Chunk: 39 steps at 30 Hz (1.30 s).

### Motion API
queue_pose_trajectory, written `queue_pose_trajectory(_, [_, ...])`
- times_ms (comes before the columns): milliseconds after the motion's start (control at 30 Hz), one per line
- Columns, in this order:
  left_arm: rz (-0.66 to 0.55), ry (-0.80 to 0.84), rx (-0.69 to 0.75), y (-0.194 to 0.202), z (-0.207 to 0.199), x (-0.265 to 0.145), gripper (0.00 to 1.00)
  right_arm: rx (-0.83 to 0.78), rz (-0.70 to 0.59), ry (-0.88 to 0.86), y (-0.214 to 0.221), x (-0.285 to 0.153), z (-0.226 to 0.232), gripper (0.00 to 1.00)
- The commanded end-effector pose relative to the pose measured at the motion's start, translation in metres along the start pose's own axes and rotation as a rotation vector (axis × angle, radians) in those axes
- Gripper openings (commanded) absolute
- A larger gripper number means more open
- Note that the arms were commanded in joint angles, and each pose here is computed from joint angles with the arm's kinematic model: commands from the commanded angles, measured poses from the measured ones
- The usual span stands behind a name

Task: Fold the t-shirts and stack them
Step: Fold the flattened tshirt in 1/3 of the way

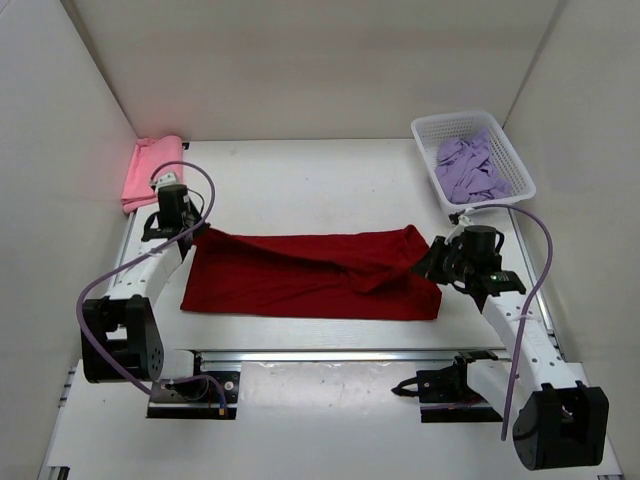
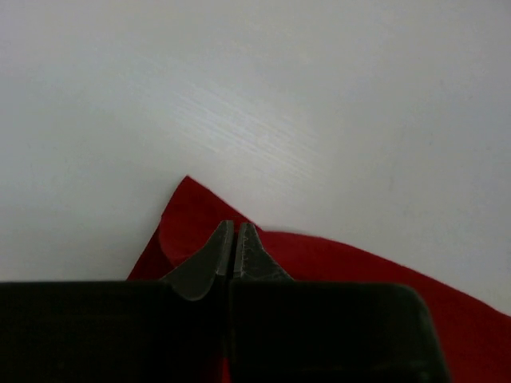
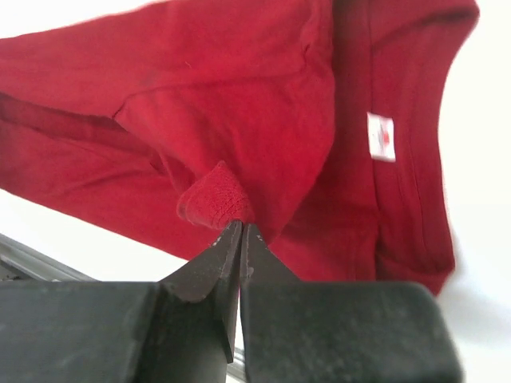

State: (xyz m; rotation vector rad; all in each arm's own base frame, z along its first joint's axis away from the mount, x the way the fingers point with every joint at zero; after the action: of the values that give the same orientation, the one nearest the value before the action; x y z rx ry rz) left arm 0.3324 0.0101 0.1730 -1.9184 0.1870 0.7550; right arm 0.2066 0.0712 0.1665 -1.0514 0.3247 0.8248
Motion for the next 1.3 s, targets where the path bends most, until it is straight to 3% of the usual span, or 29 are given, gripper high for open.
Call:
queue_pose_trajectory(0, [0.098, -0.047, -0.032, 0.027, 0.018, 0.0, 0.0, -0.024, -0.026, 0.01, 0.004, -0.008, 0.002, 0.0])
queue_pose_trajectory(133, [0.193, -0.057, -0.103, 0.052, 0.031, 0.004, 0.0, 0.013, 0.051, 0.057, 0.034, -0.005, -0.011, 0.0])
queue_pose_trajectory(367, [0.1, -0.1, -0.084, 0.045, 0.033, -0.007, 0.02, -0.015, 0.009, 0.135, 0.023, -0.017, -0.009, 0.0])
queue_pose_trajectory(467, [0.18, -0.092, -0.161, 0.052, 0.045, 0.0, 0.16, -0.029, 0.073, 0.29, 0.025, -0.022, -0.019, 0.0])
queue_pose_trajectory(533, [0.221, -0.065, -0.199, 0.062, 0.045, 0.001, 0.25, -0.04, 0.082, 0.265, 0.021, -0.023, -0.013, 0.0])
queue_pose_trajectory(667, [0.162, -0.047, -0.239, 0.054, 0.043, -0.004, 0.48, -0.046, 0.086, 0.287, 0.018, -0.025, -0.017, 0.03])
queue_pose_trajectory(767, [0.072, -0.017, -0.271, 0.042, 0.04, -0.018, 0.51, -0.066, 0.067, 0.32, 0.014, -0.027, -0.021, 0.16])
queue_pose_trajectory(833, [0.017, -0.024, -0.263, 0.04, 0.04, -0.024, 0.5, -0.081, 0.045, 0.317, 0.008, -0.029, -0.017, 0.23])
queue_pose_trajectory(933, [-0.024, 0.051, -0.233, 0.034, 0.024, -0.033, 0.41, -0.148, -0.025, 0.301, -0.006, -0.032, 0.0, 0.23])
queue_pose_trajectory(1067, [-0.009, 0.219, -0.155, 0.04, -0.017, -0.047, 0.36, -0.279, 0.017, 0.114, 0.001, -0.013, 0.038, 0.0])
queue_pose_trajectory(1200, [0.088, 0.381, -0.001, 0.076, -0.069, -0.069, 0.35, -0.362, 0.095, -0.051, 0.033, 0.023, 0.078, 0.01])
queue_pose_trajectory(1267, [0.143, 0.467, 0.025, 0.095, -0.083, -0.078, 0.36, -0.392, 0.108, -0.136, 0.043, 0.042, 0.097, 0.09])
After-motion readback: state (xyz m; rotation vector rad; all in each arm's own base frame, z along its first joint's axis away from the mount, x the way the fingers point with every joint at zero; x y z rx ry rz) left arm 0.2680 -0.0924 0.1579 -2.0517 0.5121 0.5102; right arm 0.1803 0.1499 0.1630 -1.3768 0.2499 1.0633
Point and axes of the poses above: each gripper's point midway between its finger pads, its own x axis out along the fingers, its own z axis along the line the jaws close on, y = z × x, the point moved 7 cm from there along -x, back along the fingers, and after that the axes turned 4 degrees about -x, right-handed, at the moved point
